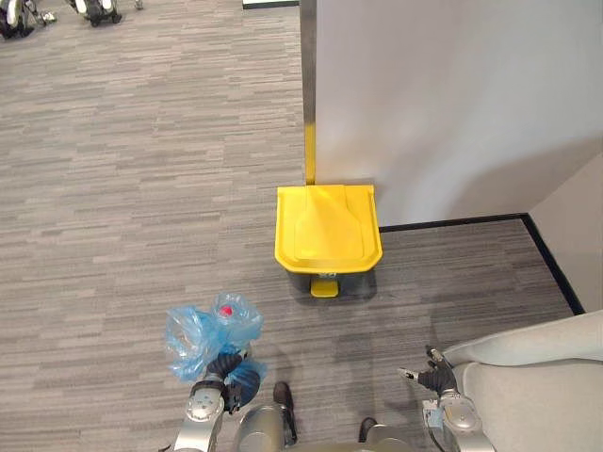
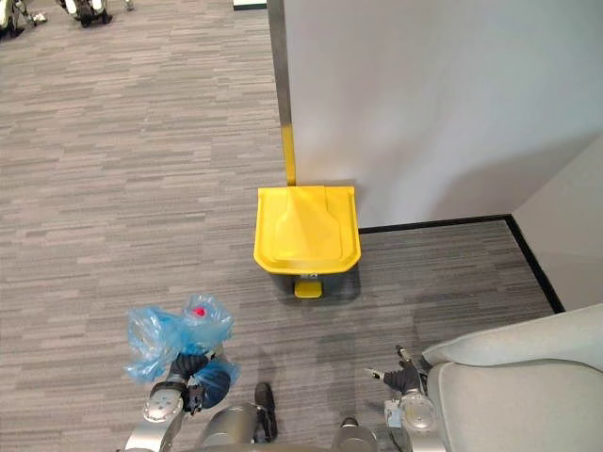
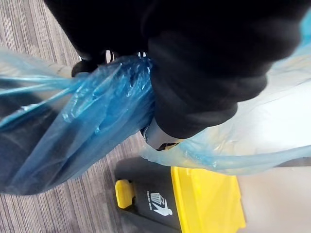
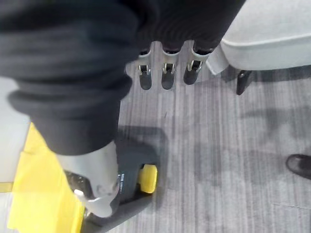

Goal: Gather rubbish on tea table into small bin, then transfer packed bag to large trash can.

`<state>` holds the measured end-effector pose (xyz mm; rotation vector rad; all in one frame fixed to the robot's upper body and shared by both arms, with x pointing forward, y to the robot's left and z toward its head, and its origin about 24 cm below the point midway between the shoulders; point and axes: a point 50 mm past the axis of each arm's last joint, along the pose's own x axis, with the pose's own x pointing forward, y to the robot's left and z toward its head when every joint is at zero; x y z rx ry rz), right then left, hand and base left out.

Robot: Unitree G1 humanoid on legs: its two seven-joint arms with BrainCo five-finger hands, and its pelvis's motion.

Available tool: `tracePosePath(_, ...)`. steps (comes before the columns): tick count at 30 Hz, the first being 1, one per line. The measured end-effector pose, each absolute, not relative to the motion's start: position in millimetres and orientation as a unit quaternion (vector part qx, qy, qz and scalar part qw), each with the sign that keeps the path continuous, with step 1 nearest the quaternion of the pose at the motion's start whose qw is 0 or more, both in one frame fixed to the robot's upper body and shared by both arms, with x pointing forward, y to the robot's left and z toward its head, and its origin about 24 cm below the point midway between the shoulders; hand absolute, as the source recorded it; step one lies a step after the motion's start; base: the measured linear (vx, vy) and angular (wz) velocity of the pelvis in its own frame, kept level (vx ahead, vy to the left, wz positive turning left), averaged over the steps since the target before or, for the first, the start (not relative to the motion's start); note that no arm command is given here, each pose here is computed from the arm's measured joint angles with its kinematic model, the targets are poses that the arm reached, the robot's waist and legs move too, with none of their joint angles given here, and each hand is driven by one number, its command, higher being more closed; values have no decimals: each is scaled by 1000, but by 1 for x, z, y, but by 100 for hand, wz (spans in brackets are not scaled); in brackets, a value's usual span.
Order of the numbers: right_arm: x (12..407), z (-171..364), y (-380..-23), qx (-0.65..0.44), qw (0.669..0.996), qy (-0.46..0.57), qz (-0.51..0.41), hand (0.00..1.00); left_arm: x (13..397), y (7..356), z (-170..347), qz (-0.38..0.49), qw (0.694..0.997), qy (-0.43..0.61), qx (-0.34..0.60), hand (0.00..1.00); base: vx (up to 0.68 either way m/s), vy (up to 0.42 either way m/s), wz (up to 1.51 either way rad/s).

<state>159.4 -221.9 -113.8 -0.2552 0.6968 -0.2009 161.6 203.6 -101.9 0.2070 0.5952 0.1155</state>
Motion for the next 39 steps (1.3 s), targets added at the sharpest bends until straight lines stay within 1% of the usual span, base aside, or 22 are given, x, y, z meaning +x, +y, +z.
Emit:
tracePosePath(2, 157, -116, -218, -126, 926, 345, -86, 0, 156, 209, -103, 57, 946, 300, 111, 100, 306, 148, 8)
tracePosePath(7, 162, -114, -215, -131, 929, 339, -75, 0, 160, 215, -100, 51, 946, 293, 128, 100, 297, -19, 35)
tracePosePath(9, 158, -116, -216, -131, 927, 344, -76, 0, 163, 217, -98, 51, 947, 289, 132, 100, 310, -153, 44)
tracePosePath(10, 150, -119, -220, -135, 921, 356, -80, 0, 163, 213, -100, 49, 946, 293, 127, 100, 385, -152, 36)
tracePosePath(14, 153, -118, -228, -140, 920, 356, -86, 0, 168, 207, -100, 43, 949, 288, 119, 100, 255, -121, 14)
tracePosePath(16, 142, -121, -232, -138, 914, 369, -96, 0, 176, 202, -97, 40, 953, 277, 114, 100, 160, -108, 49)
tracePosePath(25, 139, -122, -235, -124, 913, 372, -114, 0, 171, 199, -100, 36, 951, 286, 111, 100, 56, 51, 7)
tracePosePath(33, 126, -130, -229, -109, 904, 396, -117, 0, 164, 209, -103, 40, 945, 300, 126, 100, 17, 99, -10)
tracePosePath(39, 126, -131, -229, -108, 903, 399, -116, 0, 160, 212, -107, 41, 940, 313, 129, 100, -38, -15, 2)
